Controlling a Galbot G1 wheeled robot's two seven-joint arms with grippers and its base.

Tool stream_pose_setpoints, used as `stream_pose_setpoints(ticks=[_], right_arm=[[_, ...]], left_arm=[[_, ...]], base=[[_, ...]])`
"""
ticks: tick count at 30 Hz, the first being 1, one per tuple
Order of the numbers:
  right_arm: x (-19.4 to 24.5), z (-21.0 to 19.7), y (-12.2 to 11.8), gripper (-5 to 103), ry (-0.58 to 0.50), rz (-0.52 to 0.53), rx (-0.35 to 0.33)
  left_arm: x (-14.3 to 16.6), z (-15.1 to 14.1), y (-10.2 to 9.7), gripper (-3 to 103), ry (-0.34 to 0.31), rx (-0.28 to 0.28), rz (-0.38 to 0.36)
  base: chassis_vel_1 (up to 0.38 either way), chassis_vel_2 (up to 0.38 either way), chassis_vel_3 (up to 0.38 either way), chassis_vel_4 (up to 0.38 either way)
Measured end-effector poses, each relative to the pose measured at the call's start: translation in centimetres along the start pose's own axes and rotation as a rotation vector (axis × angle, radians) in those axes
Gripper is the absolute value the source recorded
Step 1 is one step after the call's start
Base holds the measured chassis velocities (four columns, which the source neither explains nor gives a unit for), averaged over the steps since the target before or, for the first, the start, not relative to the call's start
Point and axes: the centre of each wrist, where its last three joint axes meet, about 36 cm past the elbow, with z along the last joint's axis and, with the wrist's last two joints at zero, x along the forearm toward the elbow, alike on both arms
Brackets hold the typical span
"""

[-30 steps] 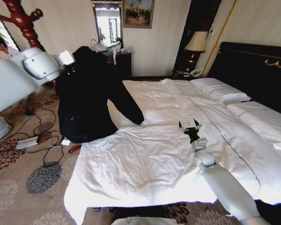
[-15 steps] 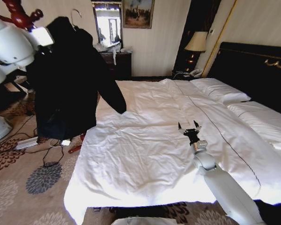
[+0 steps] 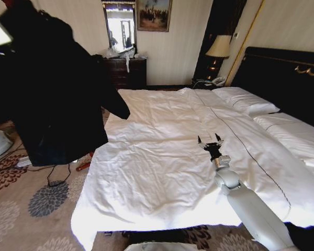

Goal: Pick up the clothes from the bed and hang them on the clothes hanger.

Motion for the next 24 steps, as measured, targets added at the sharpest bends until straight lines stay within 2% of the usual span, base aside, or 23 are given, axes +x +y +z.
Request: stream_pose_setpoints(ticks=[2,5,14,24], right_arm=[[-0.3,0.1,-0.1,100,0.002,0.003,0.0],[-0.4,0.2,-0.2,100,0.006,0.006,0.001],[0.1,1.2,-0.2,100,0.024,0.022,-0.002],[0.8,1.6,-1.4,100,0.025,0.043,0.01]], left_arm=[[-1.0,0.7,-0.7,19,0.026,0.016,0.022],[-1.9,0.5,-1.0,19,0.027,0.032,0.028],[-4.1,-4.1,-1.1,19,-0.026,0.042,0.033],[-7.0,-6.6,-1.0,19,-0.011,0.031,0.052]], base=[[0.0,0.0,0.0,0.0],[0.0,0.0,0.0,0.0],[0.0,0.0,0.0,0.0],[0.0,0.0,0.0,0.0]])
